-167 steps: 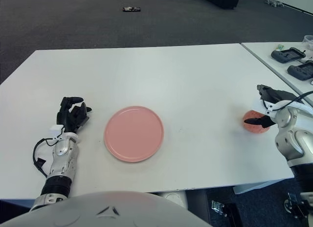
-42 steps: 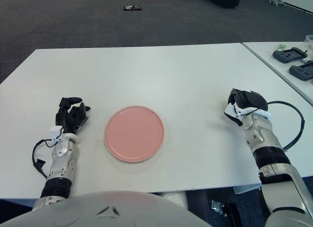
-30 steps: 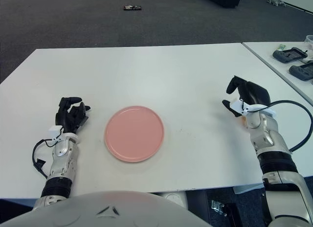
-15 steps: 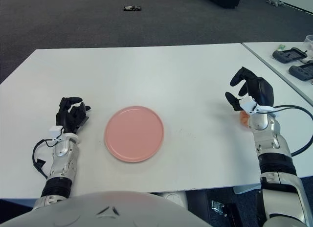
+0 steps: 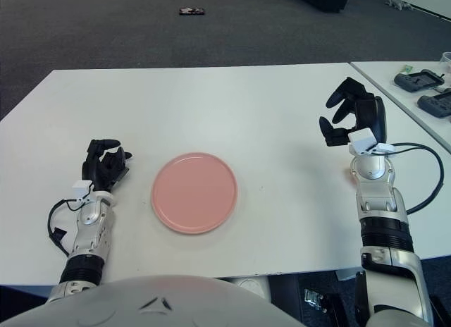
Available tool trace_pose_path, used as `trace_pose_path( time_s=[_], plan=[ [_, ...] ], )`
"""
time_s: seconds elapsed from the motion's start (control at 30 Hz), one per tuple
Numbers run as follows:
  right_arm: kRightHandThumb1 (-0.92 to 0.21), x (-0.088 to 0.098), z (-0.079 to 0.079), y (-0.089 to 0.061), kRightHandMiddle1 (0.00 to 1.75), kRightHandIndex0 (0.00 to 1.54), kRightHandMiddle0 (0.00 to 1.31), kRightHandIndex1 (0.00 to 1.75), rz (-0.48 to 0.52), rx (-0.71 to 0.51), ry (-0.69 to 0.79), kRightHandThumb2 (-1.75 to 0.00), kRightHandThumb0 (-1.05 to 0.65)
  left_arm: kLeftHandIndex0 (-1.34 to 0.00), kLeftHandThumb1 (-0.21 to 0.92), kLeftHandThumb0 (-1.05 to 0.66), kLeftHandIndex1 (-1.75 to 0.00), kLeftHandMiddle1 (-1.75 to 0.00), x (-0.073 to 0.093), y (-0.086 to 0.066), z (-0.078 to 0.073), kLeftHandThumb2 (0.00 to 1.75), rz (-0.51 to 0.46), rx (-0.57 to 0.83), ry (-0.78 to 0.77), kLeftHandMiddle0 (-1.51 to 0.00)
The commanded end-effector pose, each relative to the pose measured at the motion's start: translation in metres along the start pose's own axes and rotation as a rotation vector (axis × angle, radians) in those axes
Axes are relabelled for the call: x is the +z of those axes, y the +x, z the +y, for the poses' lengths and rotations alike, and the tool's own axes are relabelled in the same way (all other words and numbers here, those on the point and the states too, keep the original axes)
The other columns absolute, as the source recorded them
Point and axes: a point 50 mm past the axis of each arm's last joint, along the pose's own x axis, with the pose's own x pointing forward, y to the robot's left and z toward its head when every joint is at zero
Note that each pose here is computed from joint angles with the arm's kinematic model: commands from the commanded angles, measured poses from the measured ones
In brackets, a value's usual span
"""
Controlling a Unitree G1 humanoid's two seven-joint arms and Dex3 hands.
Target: Put the apple into the plate.
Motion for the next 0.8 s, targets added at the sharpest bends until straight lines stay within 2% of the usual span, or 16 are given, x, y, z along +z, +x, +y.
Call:
trace_pose_path(
  time_s=[0.0, 0.27, 0.4, 0.47, 0.5, 0.53, 0.57, 0.6, 0.63, 0.67, 0.73, 0.77],
  plan=[
    [0.07, 0.002, -0.002, -0.002, 1.75, 0.96, 0.67, 1.59, 0.000, 0.013, 0.002, -1.71, 0.00, -0.29, 0.75, -0.37, -1.75, -1.52, -0.012, -0.006, 0.002, 0.77, 0.062, 0.014, -0.007, -0.50],
    [0.05, 0.008, -0.005, -0.003, 1.75, 0.95, 0.66, 1.56, 0.006, 0.153, -0.182, -1.68, 0.00, -0.30, 0.75, -0.37, -1.75, -1.52, -0.012, -0.007, 0.002, 0.77, 0.064, 0.025, -0.019, -0.51],
    [-0.04, 0.011, -0.009, -0.003, 1.75, 0.83, 0.59, 1.66, 0.016, 0.236, -0.265, -1.60, 0.00, -0.29, 0.75, -0.37, -1.75, -1.51, -0.012, -0.007, 0.002, 0.76, 0.067, 0.029, -0.015, -0.51],
    [-0.25, 0.012, -0.014, -0.005, 1.65, 0.68, 0.50, 1.71, 0.038, 0.307, -0.333, -1.36, 0.00, -0.29, 0.75, -0.37, -1.75, -1.51, -0.012, -0.007, 0.002, 0.76, 0.068, 0.028, -0.009, -0.50],
    [-0.25, 0.013, -0.017, -0.006, 1.57, 0.43, 0.32, 1.69, 0.051, 0.334, -0.363, -1.29, -0.14, -0.29, 0.76, -0.37, -1.75, -1.50, -0.012, -0.007, 0.002, 0.76, 0.068, 0.027, -0.007, -0.49],
    [-0.25, 0.011, -0.025, -0.010, 1.54, 0.35, 0.25, 1.68, 0.078, 0.374, -0.411, -1.27, -0.19, -0.29, 0.76, -0.37, -1.75, -1.50, -0.012, -0.008, 0.002, 0.76, 0.066, 0.025, -0.004, -0.49],
    [-0.26, 0.011, -0.030, -0.013, 1.37, 0.22, 0.16, 1.46, 0.098, 0.401, -0.443, -1.20, -0.31, -0.29, 0.76, -0.37, -1.75, -1.50, -0.011, -0.008, 0.002, 0.76, 0.064, 0.023, -0.002, -0.49],
    [-0.27, 0.010, -0.036, -0.016, 1.31, 0.18, 0.13, 1.38, 0.126, 0.433, -0.494, -1.17, -0.36, -0.29, 0.76, -0.37, -1.75, -1.50, -0.011, -0.008, 0.002, 0.76, 0.063, 0.020, -0.002, -0.49],
    [-0.29, 0.009, -0.040, -0.017, 1.17, 0.11, 0.08, 1.18, 0.146, 0.454, -0.528, -1.11, -0.44, -0.29, 0.76, -0.37, -1.75, -1.50, -0.011, -0.008, 0.001, 0.76, 0.062, 0.018, -0.002, -0.49],
    [-0.31, 0.010, -0.042, -0.019, 1.04, 0.07, 0.05, 0.98, 0.163, 0.473, -0.569, -1.05, -0.51, -0.29, 0.76, -0.37, -1.75, -1.50, -0.011, -0.008, 0.001, 0.76, 0.063, 0.017, -0.003, -0.49],
    [-0.35, 0.010, -0.045, -0.022, 0.83, 0.04, 0.03, 0.70, 0.192, 0.503, -0.642, -0.98, -0.61, -0.29, 0.76, -0.37, -1.75, -1.50, -0.011, -0.008, 0.001, 0.76, 0.066, 0.017, -0.005, -0.49],
    [-0.40, 0.010, -0.046, -0.023, 0.62, 0.02, 0.02, 0.45, 0.205, 0.514, -0.675, -0.93, -0.69, -0.29, 0.76, -0.37, -1.75, -1.50, -0.011, -0.009, 0.001, 0.76, 0.067, 0.018, -0.006, -0.49]
  ],
)
